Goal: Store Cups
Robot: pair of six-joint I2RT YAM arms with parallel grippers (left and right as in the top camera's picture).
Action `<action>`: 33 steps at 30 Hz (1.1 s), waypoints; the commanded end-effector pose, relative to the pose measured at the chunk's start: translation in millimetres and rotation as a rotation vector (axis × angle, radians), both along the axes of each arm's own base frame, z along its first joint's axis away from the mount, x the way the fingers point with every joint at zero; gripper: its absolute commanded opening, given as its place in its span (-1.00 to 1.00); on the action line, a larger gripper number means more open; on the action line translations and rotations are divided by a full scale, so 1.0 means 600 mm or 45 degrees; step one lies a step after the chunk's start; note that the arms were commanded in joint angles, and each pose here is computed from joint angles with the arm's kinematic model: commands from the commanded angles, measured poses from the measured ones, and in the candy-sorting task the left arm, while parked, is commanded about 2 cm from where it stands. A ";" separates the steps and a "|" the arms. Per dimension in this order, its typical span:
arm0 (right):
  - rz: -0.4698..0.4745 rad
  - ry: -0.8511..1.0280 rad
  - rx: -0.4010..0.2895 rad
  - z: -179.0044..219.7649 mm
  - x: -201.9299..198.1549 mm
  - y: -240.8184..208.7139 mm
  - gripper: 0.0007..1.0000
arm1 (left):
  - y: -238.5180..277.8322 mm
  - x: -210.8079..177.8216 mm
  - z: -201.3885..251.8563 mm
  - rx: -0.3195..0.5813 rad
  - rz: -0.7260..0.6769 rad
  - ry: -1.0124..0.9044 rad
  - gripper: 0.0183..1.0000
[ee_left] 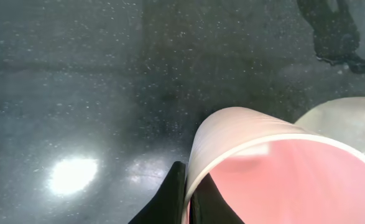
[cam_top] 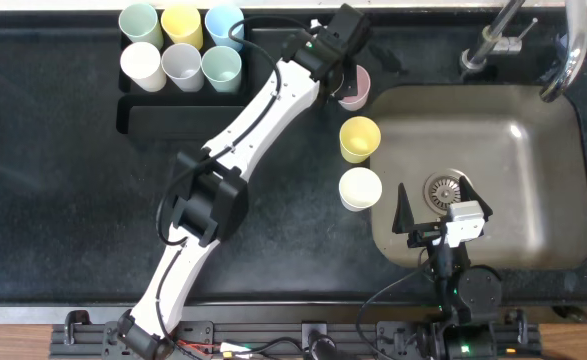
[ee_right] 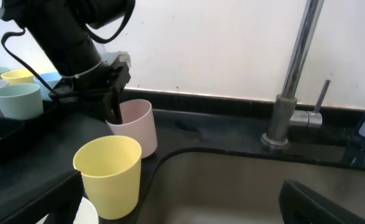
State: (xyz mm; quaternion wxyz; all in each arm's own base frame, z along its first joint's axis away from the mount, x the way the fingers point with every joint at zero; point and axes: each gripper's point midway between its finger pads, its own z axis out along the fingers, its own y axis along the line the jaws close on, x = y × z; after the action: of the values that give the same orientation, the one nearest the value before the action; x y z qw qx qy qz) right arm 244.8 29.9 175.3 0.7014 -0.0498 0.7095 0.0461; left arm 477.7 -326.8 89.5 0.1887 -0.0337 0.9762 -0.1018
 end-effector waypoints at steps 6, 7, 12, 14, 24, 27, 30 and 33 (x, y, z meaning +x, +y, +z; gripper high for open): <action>0.009 -0.003 0.000 -0.005 0.000 0.002 0.99 | 0.124 -0.004 0.241 0.078 0.160 -0.295 -0.97; 0.009 -0.003 0.000 -0.005 0.000 0.002 0.99 | 0.145 -0.010 0.262 0.080 0.180 -0.311 -0.97; 0.009 -0.004 0.000 -0.005 0.000 0.002 0.99 | 0.260 -0.047 0.320 0.084 0.310 -0.338 -0.97; 0.009 -0.003 0.000 -0.005 0.000 0.002 1.00 | 0.307 -0.064 0.321 0.104 0.349 -0.333 -0.97; 0.009 -0.003 0.000 -0.005 0.000 0.002 0.99 | 0.507 -0.142 0.259 0.177 0.486 -0.191 -0.97; 0.009 -0.004 0.000 -0.005 0.000 0.002 0.99 | 0.555 -0.153 0.242 0.200 0.508 -0.142 -0.97; 0.009 -0.003 0.000 -0.005 0.000 0.002 0.99 | 0.598 -0.158 0.230 0.234 0.543 -0.114 -0.96; 0.009 -0.004 0.000 -0.005 0.000 0.002 0.99 | 0.630 -0.166 0.212 0.260 0.576 -0.080 -0.96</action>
State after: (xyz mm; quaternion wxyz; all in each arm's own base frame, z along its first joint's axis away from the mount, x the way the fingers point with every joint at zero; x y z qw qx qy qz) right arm 244.8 29.9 175.4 0.7015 -0.0500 0.7094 0.0461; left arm 386.8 42.5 209.9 0.2314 -0.2474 0.9400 0.0395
